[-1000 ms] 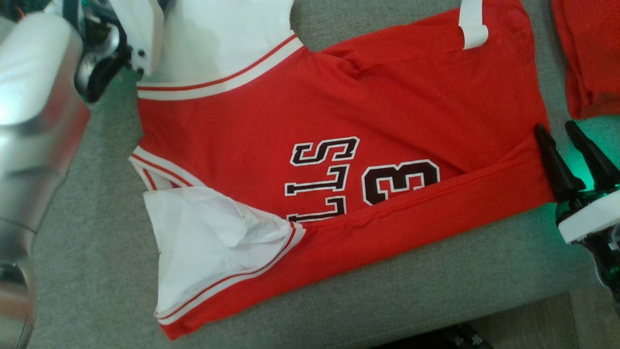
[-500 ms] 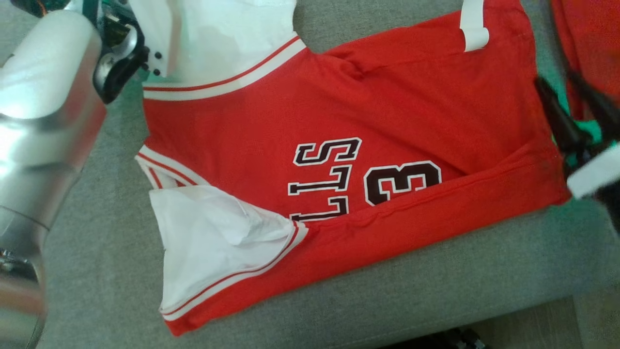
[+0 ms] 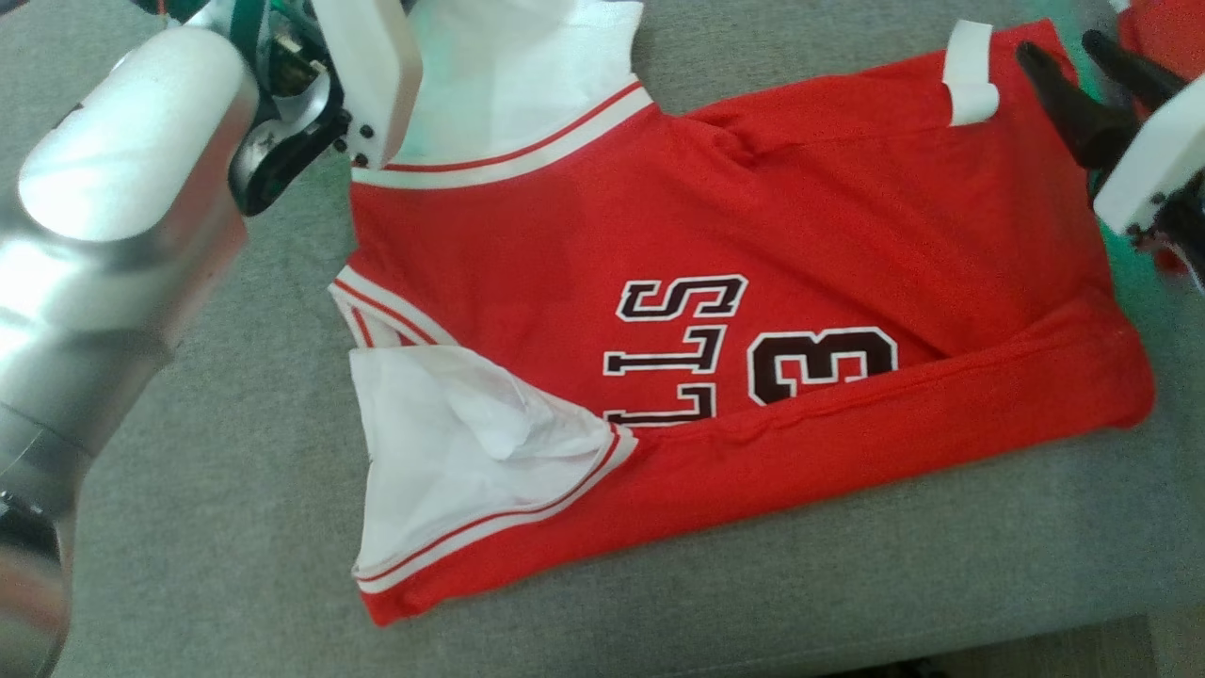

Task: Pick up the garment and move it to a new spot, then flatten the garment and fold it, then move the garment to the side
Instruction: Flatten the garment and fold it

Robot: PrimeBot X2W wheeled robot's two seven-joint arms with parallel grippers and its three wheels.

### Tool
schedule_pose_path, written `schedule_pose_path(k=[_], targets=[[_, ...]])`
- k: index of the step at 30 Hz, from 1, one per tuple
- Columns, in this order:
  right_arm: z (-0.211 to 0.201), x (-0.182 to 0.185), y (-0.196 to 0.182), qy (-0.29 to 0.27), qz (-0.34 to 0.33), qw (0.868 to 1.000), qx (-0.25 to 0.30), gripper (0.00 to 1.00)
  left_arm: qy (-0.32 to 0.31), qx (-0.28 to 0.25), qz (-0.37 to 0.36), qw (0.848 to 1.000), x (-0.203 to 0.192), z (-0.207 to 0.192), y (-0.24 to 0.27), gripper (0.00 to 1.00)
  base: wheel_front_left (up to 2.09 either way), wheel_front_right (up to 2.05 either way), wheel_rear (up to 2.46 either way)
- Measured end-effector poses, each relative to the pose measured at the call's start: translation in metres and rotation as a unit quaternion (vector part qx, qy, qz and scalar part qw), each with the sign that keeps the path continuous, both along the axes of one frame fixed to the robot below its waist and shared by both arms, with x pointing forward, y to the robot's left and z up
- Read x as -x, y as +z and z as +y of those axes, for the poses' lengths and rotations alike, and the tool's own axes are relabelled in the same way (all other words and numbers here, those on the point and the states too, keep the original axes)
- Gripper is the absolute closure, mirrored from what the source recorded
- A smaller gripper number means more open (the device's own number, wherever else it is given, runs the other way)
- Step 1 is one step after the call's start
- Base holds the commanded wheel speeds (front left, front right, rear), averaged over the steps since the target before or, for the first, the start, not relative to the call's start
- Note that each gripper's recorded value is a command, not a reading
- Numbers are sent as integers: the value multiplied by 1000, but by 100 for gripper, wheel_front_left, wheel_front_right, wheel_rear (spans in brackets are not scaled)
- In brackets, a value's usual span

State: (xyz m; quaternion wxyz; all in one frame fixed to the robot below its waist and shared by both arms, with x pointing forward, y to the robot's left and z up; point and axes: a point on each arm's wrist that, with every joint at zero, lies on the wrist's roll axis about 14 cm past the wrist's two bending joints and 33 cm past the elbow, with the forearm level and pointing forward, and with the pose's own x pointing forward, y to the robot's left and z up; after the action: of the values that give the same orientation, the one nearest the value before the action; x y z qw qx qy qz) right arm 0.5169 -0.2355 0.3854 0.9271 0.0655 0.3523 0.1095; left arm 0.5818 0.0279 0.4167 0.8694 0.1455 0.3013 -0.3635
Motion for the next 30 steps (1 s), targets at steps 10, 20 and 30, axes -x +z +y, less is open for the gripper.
schedule_pose_path(k=[10,20,30], targets=[[3,-20,-20,4,38,999,23,17,-5,2,-17,1000,1,7,7,100,0,0,0],[9,-37,-5,-1,-8,1000,16,100,-1,0,-52,999,-2,20,14,100,0,0,0],[10,-50,38,-24,-82,996,-20,100,11,15,-158,987,-16,38,73,100,0,0,0]])
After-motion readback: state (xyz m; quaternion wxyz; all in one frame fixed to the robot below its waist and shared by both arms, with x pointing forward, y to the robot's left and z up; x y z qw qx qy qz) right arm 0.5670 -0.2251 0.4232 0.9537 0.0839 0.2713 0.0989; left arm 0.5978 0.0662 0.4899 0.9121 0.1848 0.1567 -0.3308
